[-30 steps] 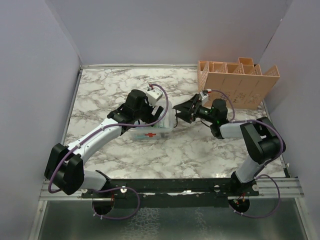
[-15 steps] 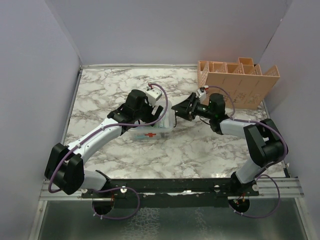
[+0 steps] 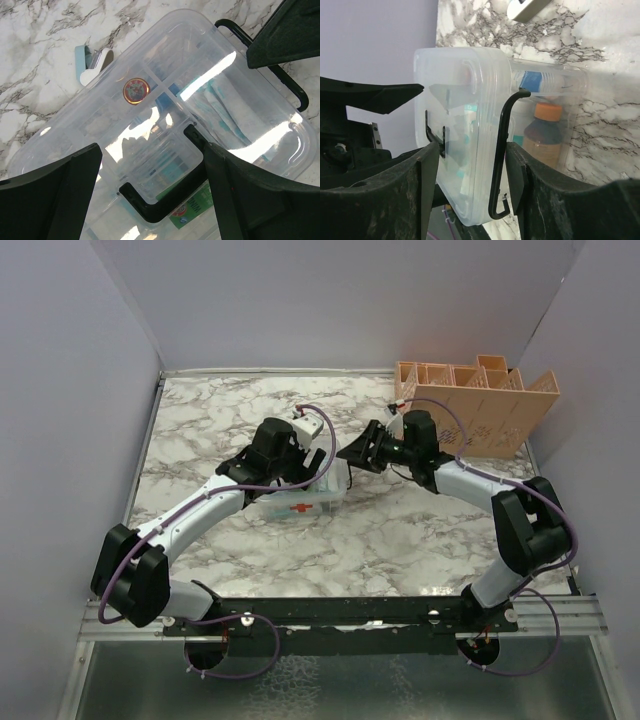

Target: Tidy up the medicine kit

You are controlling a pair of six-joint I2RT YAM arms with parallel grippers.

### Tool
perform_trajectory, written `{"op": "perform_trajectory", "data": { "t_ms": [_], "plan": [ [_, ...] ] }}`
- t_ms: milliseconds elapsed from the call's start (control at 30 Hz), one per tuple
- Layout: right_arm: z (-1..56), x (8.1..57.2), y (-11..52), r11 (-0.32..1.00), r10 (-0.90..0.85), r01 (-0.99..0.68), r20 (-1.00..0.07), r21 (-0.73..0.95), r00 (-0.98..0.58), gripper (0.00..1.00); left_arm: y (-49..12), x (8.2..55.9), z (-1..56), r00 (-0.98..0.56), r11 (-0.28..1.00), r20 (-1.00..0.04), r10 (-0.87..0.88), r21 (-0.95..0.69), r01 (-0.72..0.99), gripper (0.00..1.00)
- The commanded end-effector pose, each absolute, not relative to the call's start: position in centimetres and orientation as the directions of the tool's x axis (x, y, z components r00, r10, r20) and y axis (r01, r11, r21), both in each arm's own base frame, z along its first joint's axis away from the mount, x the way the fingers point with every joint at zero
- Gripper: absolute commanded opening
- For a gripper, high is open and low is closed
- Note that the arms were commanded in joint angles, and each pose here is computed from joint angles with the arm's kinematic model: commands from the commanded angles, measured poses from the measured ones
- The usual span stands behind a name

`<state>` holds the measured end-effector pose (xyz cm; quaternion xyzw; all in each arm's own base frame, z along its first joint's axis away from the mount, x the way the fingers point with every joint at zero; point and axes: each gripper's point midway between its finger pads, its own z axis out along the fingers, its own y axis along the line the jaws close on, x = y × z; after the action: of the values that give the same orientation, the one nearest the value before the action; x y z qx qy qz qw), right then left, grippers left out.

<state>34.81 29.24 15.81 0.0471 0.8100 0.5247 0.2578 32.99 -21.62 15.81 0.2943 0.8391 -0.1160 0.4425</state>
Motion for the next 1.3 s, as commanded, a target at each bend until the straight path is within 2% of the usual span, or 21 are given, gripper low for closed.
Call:
{"op": "perform_trajectory", "data": {
  "t_ms": [0,433,767,1033,1167,1267],
  "plan": [
    [17.5,34.6,30.4,0.506,0.304,-0.268,-0.46,0.82,-0.834,0.53,-21.2,32.4,13.6,-0.488,0.802,-0.761,0.427,0.069,0.594,0.87],
    [16.4,35.0,31.0,0.755,0.202,-0.274,-0.608,0.596,-0.767,0.37,-21.3,32.1,12.9,-0.507,0.802,-0.75,0.424,0.052,0.595,0.85],
    [16.8,34.6,31.4,0.844,0.143,-0.262,-0.668,0.468,-0.73,0.32,-21.2,32.0,12.7,-0.522,0.812,-0.744,0.418,0.047,0.582,0.84],
    [17.0,33.9,32.0,0.861,0.115,-0.269,-0.681,0.431,-0.723,0.27,-21.1,32.0,12.6,-0.539,0.822,-0.738,0.405,0.036,0.568,0.84],
    [17.7,33.8,32.1,0.853,0.123,-0.277,-0.686,0.442,-0.717,0.28,-21.1,32.2,13.2,-0.536,0.826,-0.744,0.398,0.036,0.563,0.84],
    [19.1,34.3,31.9,0.857,0.145,-0.27,-0.707,0.439,-0.692,0.37,-21.2,33.0,15.4,-0.524,0.844,-0.767,0.371,0.043,0.535,0.86]
  ]
}}
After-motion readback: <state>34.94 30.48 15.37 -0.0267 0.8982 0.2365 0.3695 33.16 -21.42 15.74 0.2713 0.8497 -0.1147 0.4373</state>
